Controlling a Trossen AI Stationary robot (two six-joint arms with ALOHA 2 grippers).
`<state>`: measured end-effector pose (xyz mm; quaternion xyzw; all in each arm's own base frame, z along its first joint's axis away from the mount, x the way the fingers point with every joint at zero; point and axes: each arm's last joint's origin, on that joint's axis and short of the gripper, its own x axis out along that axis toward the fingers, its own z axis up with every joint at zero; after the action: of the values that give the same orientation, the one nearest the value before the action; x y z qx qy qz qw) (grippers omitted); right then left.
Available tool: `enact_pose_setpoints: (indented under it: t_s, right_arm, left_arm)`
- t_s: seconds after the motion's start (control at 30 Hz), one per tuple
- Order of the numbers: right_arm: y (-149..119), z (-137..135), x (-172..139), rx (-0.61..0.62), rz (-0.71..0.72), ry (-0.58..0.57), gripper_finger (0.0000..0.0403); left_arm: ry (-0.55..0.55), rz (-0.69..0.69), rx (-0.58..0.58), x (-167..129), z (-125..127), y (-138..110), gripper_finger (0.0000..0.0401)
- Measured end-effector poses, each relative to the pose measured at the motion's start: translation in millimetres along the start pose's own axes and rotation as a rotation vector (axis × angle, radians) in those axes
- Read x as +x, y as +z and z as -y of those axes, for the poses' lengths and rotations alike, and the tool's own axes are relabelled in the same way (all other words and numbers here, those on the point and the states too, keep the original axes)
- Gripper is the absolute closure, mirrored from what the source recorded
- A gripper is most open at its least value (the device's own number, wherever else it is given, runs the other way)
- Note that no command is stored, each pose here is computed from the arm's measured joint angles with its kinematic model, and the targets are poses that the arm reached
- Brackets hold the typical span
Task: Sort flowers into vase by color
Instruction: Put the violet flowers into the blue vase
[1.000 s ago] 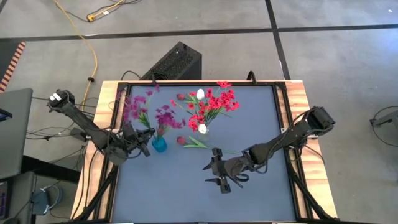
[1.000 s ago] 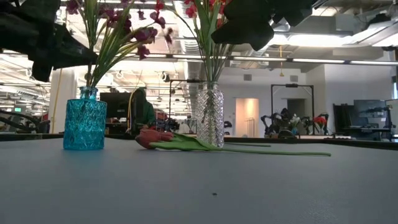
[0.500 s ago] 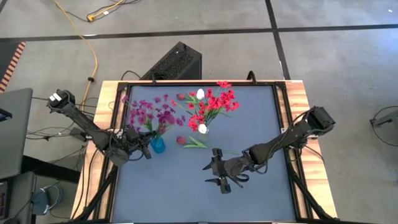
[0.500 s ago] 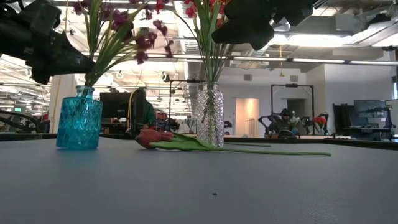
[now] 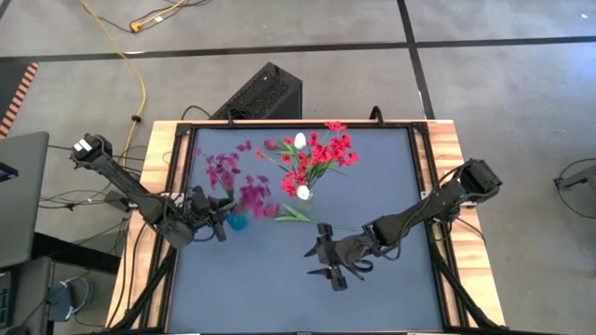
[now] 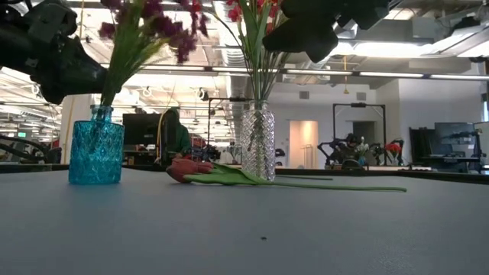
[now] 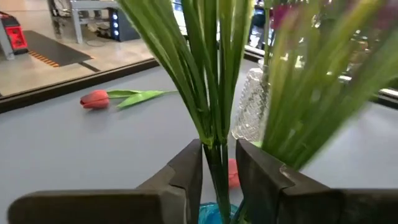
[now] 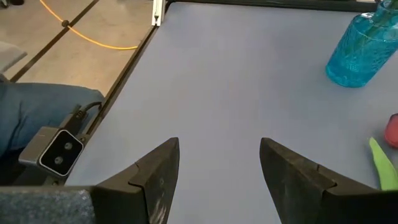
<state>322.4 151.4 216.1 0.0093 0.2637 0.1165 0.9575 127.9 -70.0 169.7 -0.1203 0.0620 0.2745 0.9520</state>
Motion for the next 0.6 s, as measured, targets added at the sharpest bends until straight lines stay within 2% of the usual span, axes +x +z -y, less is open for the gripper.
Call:
enact_pose_setpoints:
  t_s: [0.17,0.6]
  right_arm:
    - [0,0,0,0.001,0.0,0.002,0.0155]
    - [0,0,0,0.0,-0.001,0.005,0.0155]
  left_arm:
    - [-0.045,-0.011,0.053,-2,-1,5,0.0304]
    - [-0.104,0.018,0.17,-13,-19,24,0.0303]
